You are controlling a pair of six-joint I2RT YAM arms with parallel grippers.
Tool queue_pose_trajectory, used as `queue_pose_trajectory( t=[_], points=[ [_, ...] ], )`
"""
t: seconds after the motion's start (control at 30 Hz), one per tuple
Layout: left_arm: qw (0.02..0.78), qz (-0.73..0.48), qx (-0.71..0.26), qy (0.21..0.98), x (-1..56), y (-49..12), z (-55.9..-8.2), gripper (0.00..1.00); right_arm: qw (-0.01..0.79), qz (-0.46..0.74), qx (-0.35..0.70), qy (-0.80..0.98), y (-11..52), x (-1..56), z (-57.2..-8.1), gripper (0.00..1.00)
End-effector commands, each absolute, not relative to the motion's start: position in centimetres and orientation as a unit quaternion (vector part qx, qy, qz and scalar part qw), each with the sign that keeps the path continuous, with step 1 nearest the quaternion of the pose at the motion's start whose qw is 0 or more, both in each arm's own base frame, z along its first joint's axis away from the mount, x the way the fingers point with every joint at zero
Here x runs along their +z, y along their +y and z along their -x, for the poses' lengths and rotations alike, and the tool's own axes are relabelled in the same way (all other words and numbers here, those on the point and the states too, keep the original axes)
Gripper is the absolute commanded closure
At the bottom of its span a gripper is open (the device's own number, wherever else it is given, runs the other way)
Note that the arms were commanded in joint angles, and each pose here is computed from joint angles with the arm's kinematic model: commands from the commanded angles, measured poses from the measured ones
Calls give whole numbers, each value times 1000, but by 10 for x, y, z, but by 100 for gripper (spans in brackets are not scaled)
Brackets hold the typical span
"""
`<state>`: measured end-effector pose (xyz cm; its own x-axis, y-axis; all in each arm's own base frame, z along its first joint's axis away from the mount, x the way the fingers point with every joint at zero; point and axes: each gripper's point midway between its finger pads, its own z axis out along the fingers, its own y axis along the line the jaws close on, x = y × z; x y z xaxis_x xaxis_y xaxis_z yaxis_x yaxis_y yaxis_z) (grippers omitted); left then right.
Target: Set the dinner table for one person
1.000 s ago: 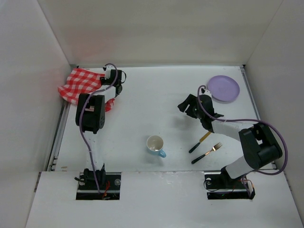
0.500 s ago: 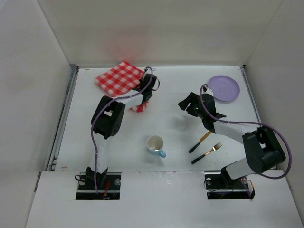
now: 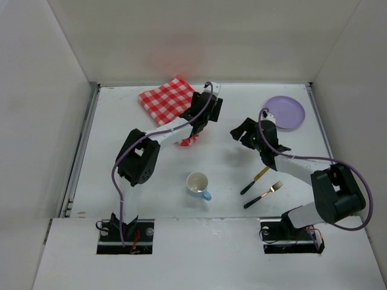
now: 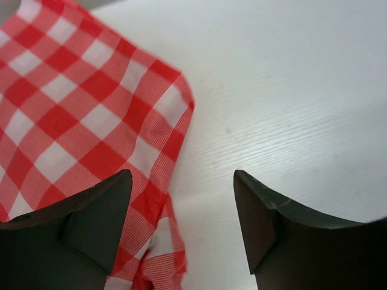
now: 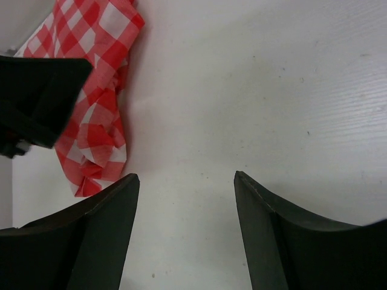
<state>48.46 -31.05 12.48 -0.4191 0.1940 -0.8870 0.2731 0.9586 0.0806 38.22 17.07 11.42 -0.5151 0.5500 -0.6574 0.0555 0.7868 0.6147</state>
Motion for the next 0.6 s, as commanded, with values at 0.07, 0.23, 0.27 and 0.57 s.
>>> queue_pose_trajectory(
  t=[0.07,0.23,0.27,0.57],
  points=[
    [572,-176,-15,801,183,-331,-498,32,495,-213,281,794,152,138,-392,30],
    [547,-207,67,808,150,-318,-525,27,508,-233,283,780,139,143,-391,30],
    [543,-212,78,808,144,-315,-530,27,506,-238,287,778,138,143,-392,30],
    [500,-257,116,819,99,-310,-542,35,498,-238,300,778,140,142,-391,29]
  ],
)
